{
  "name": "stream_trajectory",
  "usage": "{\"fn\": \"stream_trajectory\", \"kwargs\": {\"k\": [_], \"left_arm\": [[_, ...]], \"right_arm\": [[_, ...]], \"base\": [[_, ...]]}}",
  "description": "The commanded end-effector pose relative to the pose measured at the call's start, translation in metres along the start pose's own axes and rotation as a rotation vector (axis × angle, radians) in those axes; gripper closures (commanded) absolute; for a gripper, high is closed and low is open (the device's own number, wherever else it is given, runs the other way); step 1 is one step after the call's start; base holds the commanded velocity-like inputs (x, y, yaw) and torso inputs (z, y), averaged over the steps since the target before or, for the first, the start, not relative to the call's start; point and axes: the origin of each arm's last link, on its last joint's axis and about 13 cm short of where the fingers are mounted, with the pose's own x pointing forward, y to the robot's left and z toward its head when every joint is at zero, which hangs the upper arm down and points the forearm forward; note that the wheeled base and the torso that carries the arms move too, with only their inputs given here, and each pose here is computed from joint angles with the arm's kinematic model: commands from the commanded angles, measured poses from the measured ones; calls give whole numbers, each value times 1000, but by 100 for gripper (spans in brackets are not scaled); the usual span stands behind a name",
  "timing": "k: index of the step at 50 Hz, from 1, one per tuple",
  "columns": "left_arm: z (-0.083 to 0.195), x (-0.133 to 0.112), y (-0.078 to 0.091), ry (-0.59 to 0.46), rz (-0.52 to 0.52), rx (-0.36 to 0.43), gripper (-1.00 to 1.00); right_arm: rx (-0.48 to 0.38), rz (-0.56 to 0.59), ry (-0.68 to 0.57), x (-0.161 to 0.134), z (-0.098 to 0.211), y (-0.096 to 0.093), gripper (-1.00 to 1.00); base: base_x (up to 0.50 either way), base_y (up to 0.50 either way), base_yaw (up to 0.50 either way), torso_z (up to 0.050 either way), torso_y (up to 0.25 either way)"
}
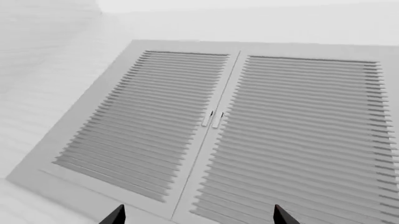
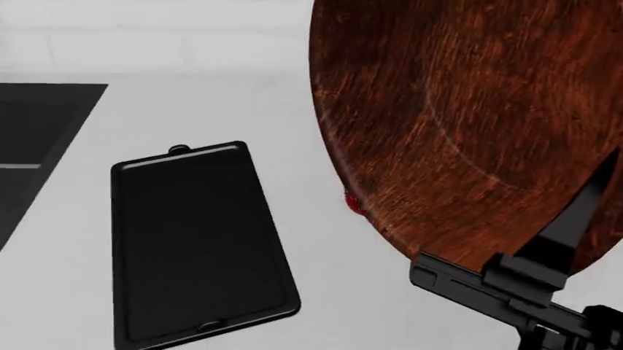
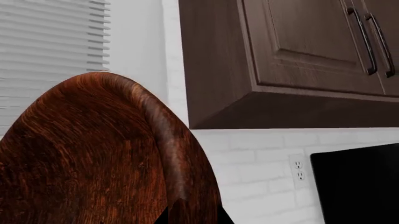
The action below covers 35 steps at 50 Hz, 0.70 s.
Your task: Move the fresh-baked cupcake off the tray onto the counter, and place the bowl used for mixing into the sink.
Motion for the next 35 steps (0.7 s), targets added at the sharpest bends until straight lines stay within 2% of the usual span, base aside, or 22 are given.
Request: {"fn": "stream_trajectory", "kwargs": {"k": [1, 13, 35], "left_arm": [[5, -7, 10, -18, 45, 37, -100], [4, -7, 10, -15, 44, 37, -100], [2, -5, 6, -4, 33, 41, -100]], "right_arm": [[-13, -10, -54, -3, 5, 0, 100], [-44, 4, -72, -3, 2, 4, 100], [-55, 60, -50, -2, -4, 13, 100]], "base": [[-359, 449, 0, 0, 0], [-281, 490, 0, 0, 0], [-23, 500, 0, 0, 0]]}}
